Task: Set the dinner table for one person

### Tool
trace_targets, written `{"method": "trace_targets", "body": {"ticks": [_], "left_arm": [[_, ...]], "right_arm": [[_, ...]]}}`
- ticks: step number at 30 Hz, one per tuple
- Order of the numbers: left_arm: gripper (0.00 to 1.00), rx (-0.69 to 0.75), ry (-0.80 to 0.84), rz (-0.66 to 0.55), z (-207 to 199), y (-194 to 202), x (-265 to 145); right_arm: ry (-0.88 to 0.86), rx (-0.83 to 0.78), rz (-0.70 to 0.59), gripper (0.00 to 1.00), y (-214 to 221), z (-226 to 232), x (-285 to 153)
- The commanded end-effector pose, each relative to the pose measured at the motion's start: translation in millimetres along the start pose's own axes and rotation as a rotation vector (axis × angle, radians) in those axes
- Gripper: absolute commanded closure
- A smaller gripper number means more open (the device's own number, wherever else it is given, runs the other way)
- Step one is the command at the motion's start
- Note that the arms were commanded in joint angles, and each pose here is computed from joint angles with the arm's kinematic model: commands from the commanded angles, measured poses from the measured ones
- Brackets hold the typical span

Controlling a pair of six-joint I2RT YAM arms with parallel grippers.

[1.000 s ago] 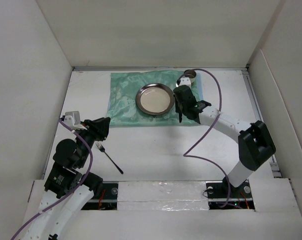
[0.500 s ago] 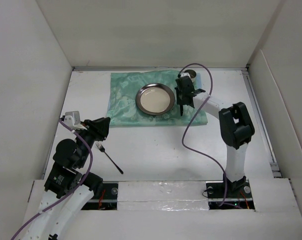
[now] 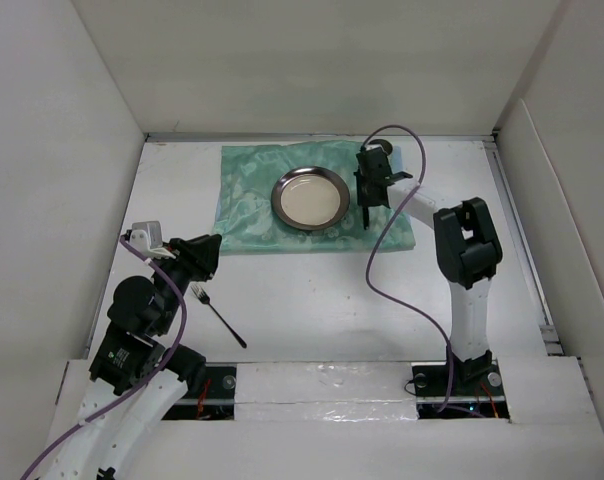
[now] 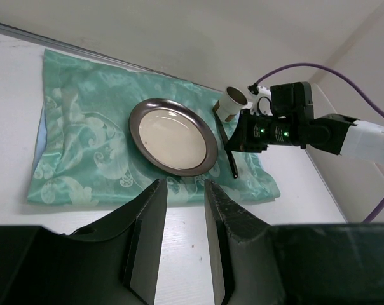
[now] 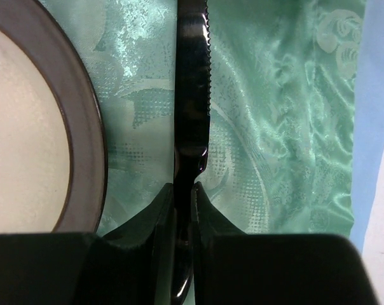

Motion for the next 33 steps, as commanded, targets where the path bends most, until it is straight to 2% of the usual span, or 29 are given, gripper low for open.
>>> {"method": "trace_targets", "body": {"ticks": [1, 2, 3, 5, 7, 8, 9, 11, 12, 14, 15, 16, 17, 18, 19, 22, 23, 25, 26, 27, 29, 31, 32, 33], "left_arm": [[0.73, -0.004, 0.009, -0.034, -3.3, -9.1, 3.4], [0.73, -0.003, 0.008, -0.041, -3.1, -10.5, 2.9], [0.73, -0.005, 0.008, -0.049, -3.1, -12.0, 2.7], [0.73, -0.004, 0.007, -0.038, -2.5, -8.9, 2.8], [0.73, -0.005, 0.010, -0.041, -3.2, -9.8, 3.2], [0.73, -0.005, 0.010, -0.042, -3.2, -9.8, 3.2], [0.73, -0.006, 0.010, -0.045, -3.2, -10.5, 3.0], [0.73, -0.003, 0.005, -0.032, -2.5, -8.1, 4.1], [0.73, -0.003, 0.005, -0.031, -2.5, -8.1, 4.2], [0.74, -0.010, -0.003, -0.053, -1.7, -13.3, 2.5], [0.76, -0.012, -0.008, -0.058, -0.8, -14.2, 1.3], [0.80, -0.018, -0.008, -0.079, 0.0, -17.4, -2.6], [0.88, -0.025, -0.009, -0.099, 0.6, -21.0, -5.7], [0.93, -0.037, -0.004, -0.132, 0.9, -26.1, -11.4], [0.97, -0.044, -0.004, -0.155, 1.6, -29.7, -14.5], [1.00, -0.075, -0.044, -0.221, 9.8, -39.9, -25.6], [1.00, -0.083, -0.078, -0.233, 15.5, -41.8, -27.4], [1.00, -0.100, -0.092, -0.255, 18.7, -45.1, -32.5], [1.00, -0.110, -0.117, -0.279, 22.8, -49.4, -35.1], [0.99, -0.117, -0.128, -0.283, 25.2, -48.7, -36.6], [0.90, -0.148, -0.163, -0.319, 32.1, -53.7, -44.5], [0.82, -0.168, -0.175, -0.354, 36.3, -57.3, -52.4], [0.73, -0.183, -0.189, -0.378, 39.6, -60.0, -55.6], [0.70, -0.192, -0.185, -0.398, 40.6, -61.2, -59.4]], "right_arm": [[-0.033, 0.012, -0.051, 0.84, -20.6, 4.8, -12.0], [-0.030, 0.018, -0.065, 0.79, -24.7, 4.0, -16.7], [-0.028, 0.019, -0.069, 0.70, -23.6, 2.0, -20.6], [-0.043, 0.031, -0.128, 0.63, -40.9, 2.0, -41.2], [-0.048, 0.027, -0.188, 0.59, -52.0, 4.4, -69.4], [-0.048, 0.027, -0.188, 0.59, -52.1, 4.4, -69.6], [-0.076, 0.028, -0.241, 0.58, -64.4, 11.2, -95.0], [-0.109, -0.002, -0.282, 0.59, -64.0, 19.3, -113.4], [-0.182, -0.031, -0.330, 0.69, -66.4, 39.0, -140.9], [-0.323, -0.080, -0.342, 0.86, -46.5, 69.5, -156.6], [-0.392, -0.105, -0.344, 1.00, -36.0, 85.9, -164.7], [-0.497, -0.145, -0.342, 1.00, -16.3, 118.3, -181.6], [-0.595, -0.181, -0.340, 1.00, 2.3, 141.7, -188.0], [-0.639, -0.208, -0.329, 1.00, 17.8, 159.3, -194.4], [-0.701, -0.256, -0.295, 1.00, 51.5, 192.0, -206.1], [-0.748, -0.328, -0.258, 1.00, 99.2, 237.3, -214.0], [-0.801, -0.364, -0.259, 1.00, 122.7, 260.6, -230.0], [-0.847, -0.398, -0.268, 0.98, 139.6, 287.2, -241.7], [-0.836, -0.459, -0.211, 0.97, 170.4, 297.5, -237.2], [-0.846, -0.467, -0.219, 0.97, 171.3, 310.6, -244.2], [-0.837, -0.516, -0.183, 0.93, 198.5, 322.6, -233.8], [-0.854, -0.531, -0.185, 0.77, 209.6, 339.4, -240.9], [-0.857, -0.542, -0.159, 0.71, 215.7, 342.7, -237.2], [-0.845, -0.571, -0.128, 0.63, 231.6, 346.2, -226.9]]}}
Point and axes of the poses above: each gripper's point midway between its finger pads, its own x axis out along the fingers, its own z axis along the line the jaws close on, y = z × x, the point moved 2 cm from there along -x, back along the fingers, and after that the axes turned 7 degrees about x, right-handed, at the moved point
